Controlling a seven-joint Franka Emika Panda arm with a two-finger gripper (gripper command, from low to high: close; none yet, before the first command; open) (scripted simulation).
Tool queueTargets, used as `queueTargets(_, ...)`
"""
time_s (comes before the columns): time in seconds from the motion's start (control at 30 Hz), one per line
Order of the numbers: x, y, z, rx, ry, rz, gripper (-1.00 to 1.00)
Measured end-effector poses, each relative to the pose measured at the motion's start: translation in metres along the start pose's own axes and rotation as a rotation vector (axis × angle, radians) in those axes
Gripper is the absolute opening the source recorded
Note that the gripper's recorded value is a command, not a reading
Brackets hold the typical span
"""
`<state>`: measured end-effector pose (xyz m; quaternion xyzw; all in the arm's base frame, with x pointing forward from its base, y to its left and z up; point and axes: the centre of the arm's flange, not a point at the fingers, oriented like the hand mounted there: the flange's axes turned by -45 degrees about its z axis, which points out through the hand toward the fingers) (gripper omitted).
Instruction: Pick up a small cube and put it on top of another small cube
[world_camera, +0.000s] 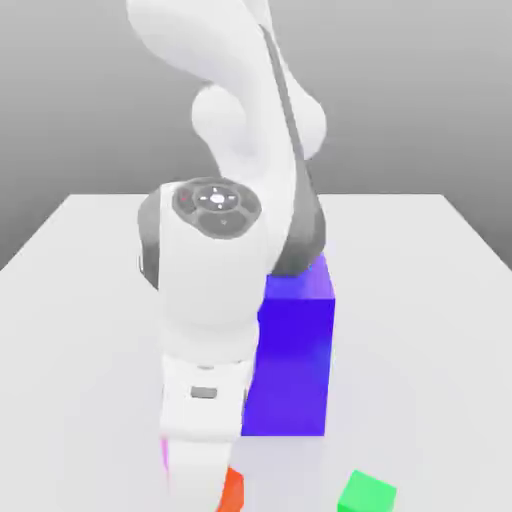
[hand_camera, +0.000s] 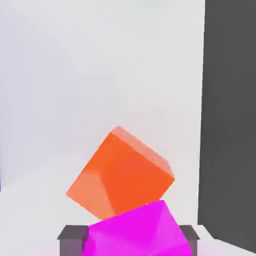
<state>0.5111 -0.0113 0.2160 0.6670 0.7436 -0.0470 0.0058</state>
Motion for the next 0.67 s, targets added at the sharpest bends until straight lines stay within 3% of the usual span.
queueTargets(0.33, 0.117, 0.009, -0.034, -0.064, 0.054, -0.337, -1.0)
queueTargets(0.47, 0.133, 0.013, 0.007, -0.073, 0.064, -0.384, -1.0)
queueTargets(0.5, 0.134, 0.013, 0.019, -0.074, 0.061, -0.385, 1.0)
queueTargets(0.67, 0.134, 0.013, 0.019, -0.074, 0.061, -0.385, 1.0)
